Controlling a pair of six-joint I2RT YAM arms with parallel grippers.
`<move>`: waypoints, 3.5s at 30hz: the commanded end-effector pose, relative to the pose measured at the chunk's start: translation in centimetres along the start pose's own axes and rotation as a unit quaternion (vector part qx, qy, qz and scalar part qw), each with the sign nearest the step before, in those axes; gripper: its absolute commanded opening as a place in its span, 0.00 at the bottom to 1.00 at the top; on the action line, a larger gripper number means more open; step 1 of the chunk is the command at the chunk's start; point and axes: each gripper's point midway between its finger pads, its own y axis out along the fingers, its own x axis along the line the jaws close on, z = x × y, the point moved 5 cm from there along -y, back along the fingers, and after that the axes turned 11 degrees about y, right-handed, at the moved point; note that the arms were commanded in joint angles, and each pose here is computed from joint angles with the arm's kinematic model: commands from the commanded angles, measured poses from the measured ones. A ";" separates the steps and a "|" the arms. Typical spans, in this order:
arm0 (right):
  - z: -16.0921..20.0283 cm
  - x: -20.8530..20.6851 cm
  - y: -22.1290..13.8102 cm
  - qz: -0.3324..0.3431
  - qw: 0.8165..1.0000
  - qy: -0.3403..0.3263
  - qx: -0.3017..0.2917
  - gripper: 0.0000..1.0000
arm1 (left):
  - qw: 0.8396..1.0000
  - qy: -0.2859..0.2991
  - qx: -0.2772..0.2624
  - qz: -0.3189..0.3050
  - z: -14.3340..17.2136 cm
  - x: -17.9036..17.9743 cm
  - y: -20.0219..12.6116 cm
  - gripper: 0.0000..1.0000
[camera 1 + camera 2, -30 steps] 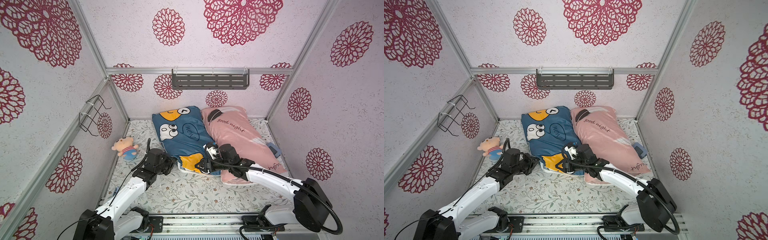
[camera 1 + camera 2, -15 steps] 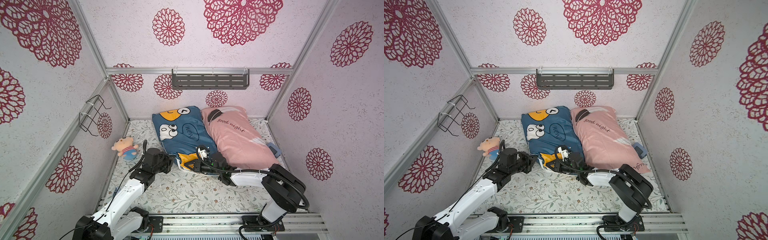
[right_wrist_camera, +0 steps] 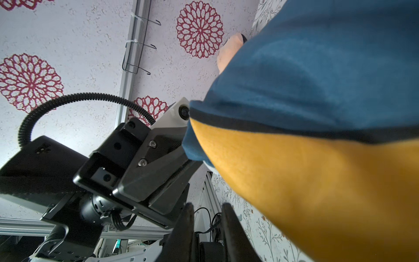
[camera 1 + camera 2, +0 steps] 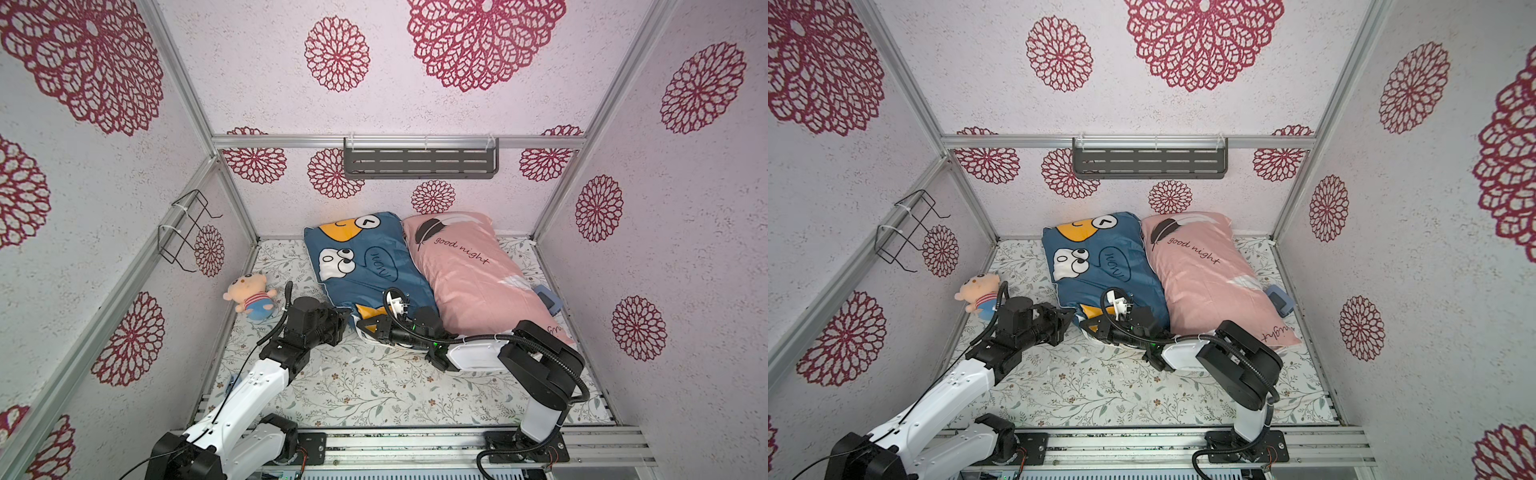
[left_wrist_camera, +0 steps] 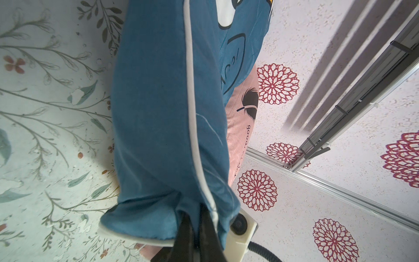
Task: Zip up pillowcases
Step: Pick up the pillowcase from the center of the board, then zip the zipper on the pillowcase.
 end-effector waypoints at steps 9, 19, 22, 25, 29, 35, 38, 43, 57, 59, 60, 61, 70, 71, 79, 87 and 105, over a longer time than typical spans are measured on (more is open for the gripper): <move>-1.2 1.0 0.6 -0.021 1.000 -0.010 -0.014 0.32 | 0.999 -0.003 -0.017 0.036 -0.6 -1.1 -0.6 0.00; -2.2 0.6 1.2 -0.013 1.000 -0.014 -0.021 0.32 | 0.999 -0.001 -0.014 0.039 -0.5 -0.9 -0.7 0.00; -2.5 0.5 1.3 -0.011 1.000 -0.014 -0.022 0.32 | 0.999 -0.002 -0.014 0.040 -0.5 -0.9 -0.7 0.00; -2.6 0.5 1.4 -0.012 1.000 -0.015 -0.023 0.32 | 0.999 -0.002 -0.014 0.041 -0.5 -1.0 -0.7 0.00; -2.6 0.6 1.4 -0.013 1.000 -0.016 -0.024 0.30 | 0.999 -0.001 -0.013 0.040 -0.5 -0.9 -0.7 0.00; -2.7 0.9 1.2 -0.018 0.999 -0.017 -0.025 0.26 | 0.999 -0.001 -0.013 0.038 -0.5 -0.7 -0.6 0.00; -2.8 1.1 1.0 -0.017 0.999 -0.021 -0.027 0.25 | 0.999 0.000 -0.014 0.035 -0.6 -0.5 -0.6 0.00; -2.9 1.4 0.8 -0.015 0.999 -0.028 -0.030 0.25 | 0.999 0.002 -0.015 0.033 -0.6 -0.4 -0.5 0.00; -3.0 1.9 0.4 -0.012 0.999 -0.041 -0.033 0.11 | 0.999 0.003 -0.014 0.031 -0.5 -0.2 -0.5 0.00; -2.9 1.9 0.4 -0.013 0.999 -0.040 -0.032 0.10 | 0.999 0.003 -0.014 0.031 -0.6 -0.2 -0.5 0.00; -2.9 1.9 0.4 -0.013 0.999 -0.039 -0.030 0.11 | 0.999 0.003 -0.014 0.031 -0.5 -0.2 -0.5 0.00; -2.9 1.8 0.4 -0.013 0.999 -0.039 -0.029 0.12 | 0.999 0.002 -0.015 0.031 -0.6 -0.2 -0.5 0.00; -2.8 2.0 0.9 -0.018 0.999 -0.038 -0.025 0.17 | 0.999 0.003 -0.013 0.029 -0.5 -0.1 -0.3 0.00; -2.7 2.0 0.9 -0.020 0.999 -0.037 -0.024 0.17 | 0.999 0.003 -0.013 0.029 -0.6 -0.1 -0.3 0.00; -2.4 2.3 1.3 -0.031 0.999 -0.030 -0.018 0.20 | 1.000 0.003 -0.012 0.028 -0.5 -0.1 -0.3 0.00; -2.0 1.3 1.6 -0.018 1.000 -0.021 -0.012 0.23 | 0.999 0.002 -0.014 0.029 -0.6 0.0 -0.3 0.00; -1.7 1.5 1.8 -0.023 0.999 -0.022 -0.008 0.19 | 0.999 0.001 -0.016 0.029 -0.6 0.1 -0.4 0.00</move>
